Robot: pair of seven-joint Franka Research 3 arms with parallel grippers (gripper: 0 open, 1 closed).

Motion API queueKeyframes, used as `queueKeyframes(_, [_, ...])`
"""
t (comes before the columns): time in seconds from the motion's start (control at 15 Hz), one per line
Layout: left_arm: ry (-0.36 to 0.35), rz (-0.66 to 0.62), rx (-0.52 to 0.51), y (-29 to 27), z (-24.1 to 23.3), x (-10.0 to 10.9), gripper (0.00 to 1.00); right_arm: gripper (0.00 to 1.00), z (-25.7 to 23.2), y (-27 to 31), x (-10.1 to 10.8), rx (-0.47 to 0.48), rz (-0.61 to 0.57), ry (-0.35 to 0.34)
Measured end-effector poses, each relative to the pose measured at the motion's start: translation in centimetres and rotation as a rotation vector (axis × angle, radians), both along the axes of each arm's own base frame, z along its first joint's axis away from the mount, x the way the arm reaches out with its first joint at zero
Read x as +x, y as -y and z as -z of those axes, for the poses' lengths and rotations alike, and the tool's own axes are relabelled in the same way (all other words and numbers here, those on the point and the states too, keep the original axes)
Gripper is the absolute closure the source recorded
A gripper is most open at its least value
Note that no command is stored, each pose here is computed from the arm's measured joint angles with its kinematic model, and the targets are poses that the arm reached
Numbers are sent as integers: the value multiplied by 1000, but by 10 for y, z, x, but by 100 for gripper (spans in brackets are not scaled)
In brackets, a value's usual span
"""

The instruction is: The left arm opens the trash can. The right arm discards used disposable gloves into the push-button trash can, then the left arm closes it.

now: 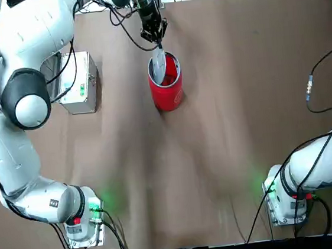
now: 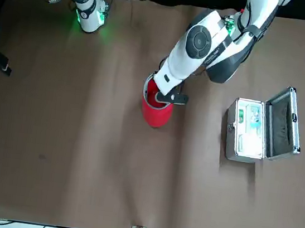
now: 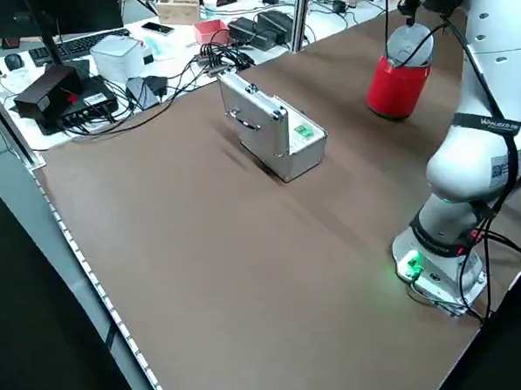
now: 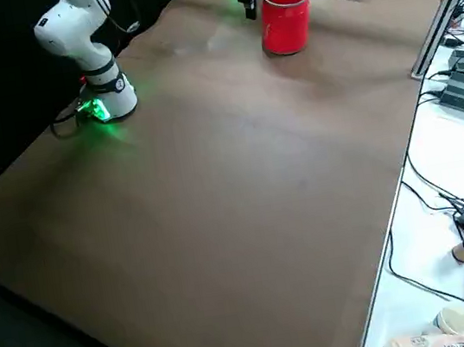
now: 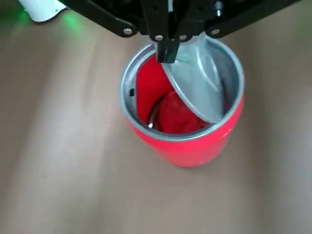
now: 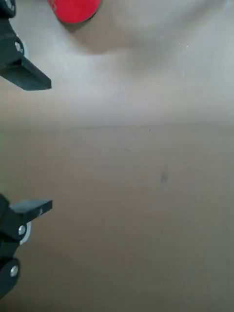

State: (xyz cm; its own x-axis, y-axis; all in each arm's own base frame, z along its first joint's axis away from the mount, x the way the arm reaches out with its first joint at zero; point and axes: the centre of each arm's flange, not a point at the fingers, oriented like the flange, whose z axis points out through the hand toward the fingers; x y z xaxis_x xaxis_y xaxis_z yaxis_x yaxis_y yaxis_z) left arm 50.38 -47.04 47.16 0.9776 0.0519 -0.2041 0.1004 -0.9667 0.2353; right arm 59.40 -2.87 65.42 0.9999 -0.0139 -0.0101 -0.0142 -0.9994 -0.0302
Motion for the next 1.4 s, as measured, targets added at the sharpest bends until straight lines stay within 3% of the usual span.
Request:
queueKeyframes(0.87, [-24, 26, -6, 24, 39, -10, 99, 1, -1, -6, 2, 4, -17, 14])
queueKeyframes(1.4, [-1, 63, 2, 48, 70, -20, 99, 1, -1, -8, 2, 4, -20, 17])
